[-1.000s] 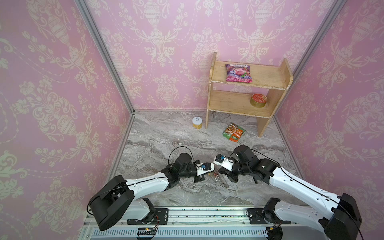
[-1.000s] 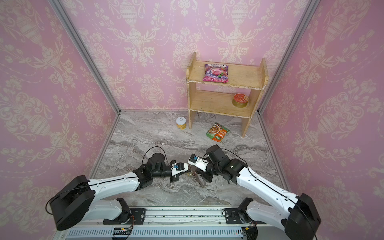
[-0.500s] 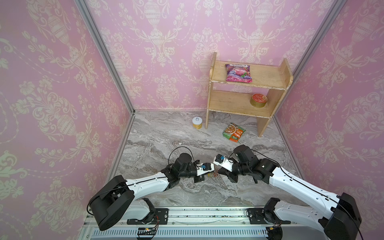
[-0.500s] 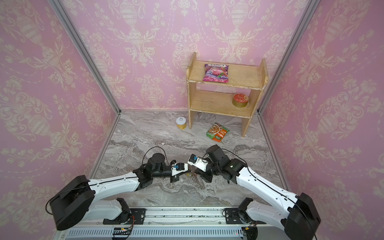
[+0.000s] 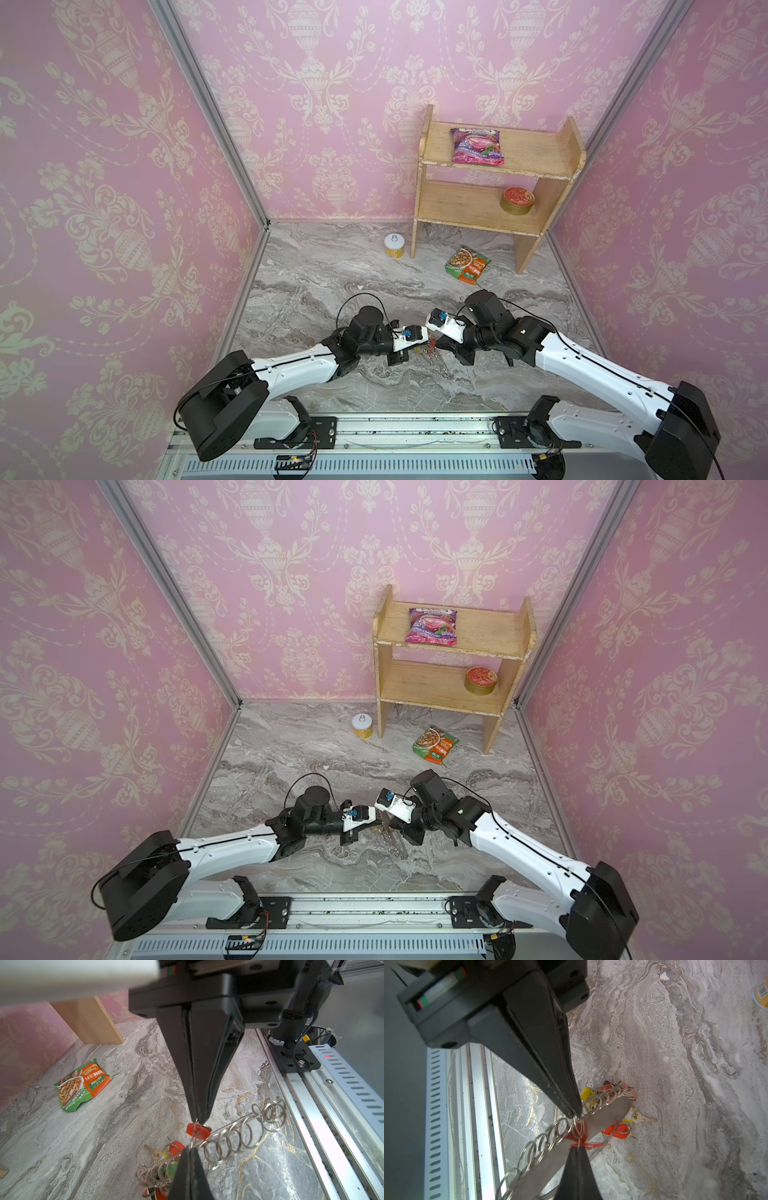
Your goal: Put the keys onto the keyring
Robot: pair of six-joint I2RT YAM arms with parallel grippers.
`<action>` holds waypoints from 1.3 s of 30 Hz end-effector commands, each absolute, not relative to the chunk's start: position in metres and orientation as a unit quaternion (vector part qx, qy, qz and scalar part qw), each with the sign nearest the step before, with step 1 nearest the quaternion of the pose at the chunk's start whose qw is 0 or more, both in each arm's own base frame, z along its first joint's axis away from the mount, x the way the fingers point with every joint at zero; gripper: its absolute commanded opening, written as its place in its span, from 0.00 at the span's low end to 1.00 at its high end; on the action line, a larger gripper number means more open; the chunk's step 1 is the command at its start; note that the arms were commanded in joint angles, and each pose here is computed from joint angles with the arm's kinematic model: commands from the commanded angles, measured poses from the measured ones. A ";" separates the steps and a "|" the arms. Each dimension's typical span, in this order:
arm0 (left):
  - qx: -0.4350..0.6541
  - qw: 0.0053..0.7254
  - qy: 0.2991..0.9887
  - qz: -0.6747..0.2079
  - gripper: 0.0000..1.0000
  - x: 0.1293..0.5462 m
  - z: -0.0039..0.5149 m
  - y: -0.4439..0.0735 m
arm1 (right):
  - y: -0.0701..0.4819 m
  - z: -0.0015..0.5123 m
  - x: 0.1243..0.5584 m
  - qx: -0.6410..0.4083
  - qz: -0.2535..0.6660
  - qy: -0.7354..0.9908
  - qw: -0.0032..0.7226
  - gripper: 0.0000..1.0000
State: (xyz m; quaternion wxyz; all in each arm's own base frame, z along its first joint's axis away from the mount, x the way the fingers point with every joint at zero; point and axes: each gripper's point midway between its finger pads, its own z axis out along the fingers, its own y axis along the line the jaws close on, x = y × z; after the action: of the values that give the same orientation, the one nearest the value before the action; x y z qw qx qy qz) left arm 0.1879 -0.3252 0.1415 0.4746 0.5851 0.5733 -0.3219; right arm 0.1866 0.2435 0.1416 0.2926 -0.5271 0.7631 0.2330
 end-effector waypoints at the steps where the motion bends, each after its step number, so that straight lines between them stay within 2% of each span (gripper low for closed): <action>1: 0.576 0.501 0.544 -0.348 0.00 0.185 0.170 -0.331 | 0.251 0.144 0.182 -0.531 0.250 0.755 0.293 0.00; 39: 0.562 0.480 0.553 -0.386 0.00 0.180 0.174 -0.337 | 0.259 0.162 0.188 -0.501 0.283 0.746 0.334 0.00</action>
State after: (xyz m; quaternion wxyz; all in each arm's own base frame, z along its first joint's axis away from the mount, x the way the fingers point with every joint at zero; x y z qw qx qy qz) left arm 0.1838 -0.3268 0.1444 0.4575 0.5623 0.5903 -0.3551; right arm 0.1854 0.2477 0.1421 0.2986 -0.5085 0.7666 0.2541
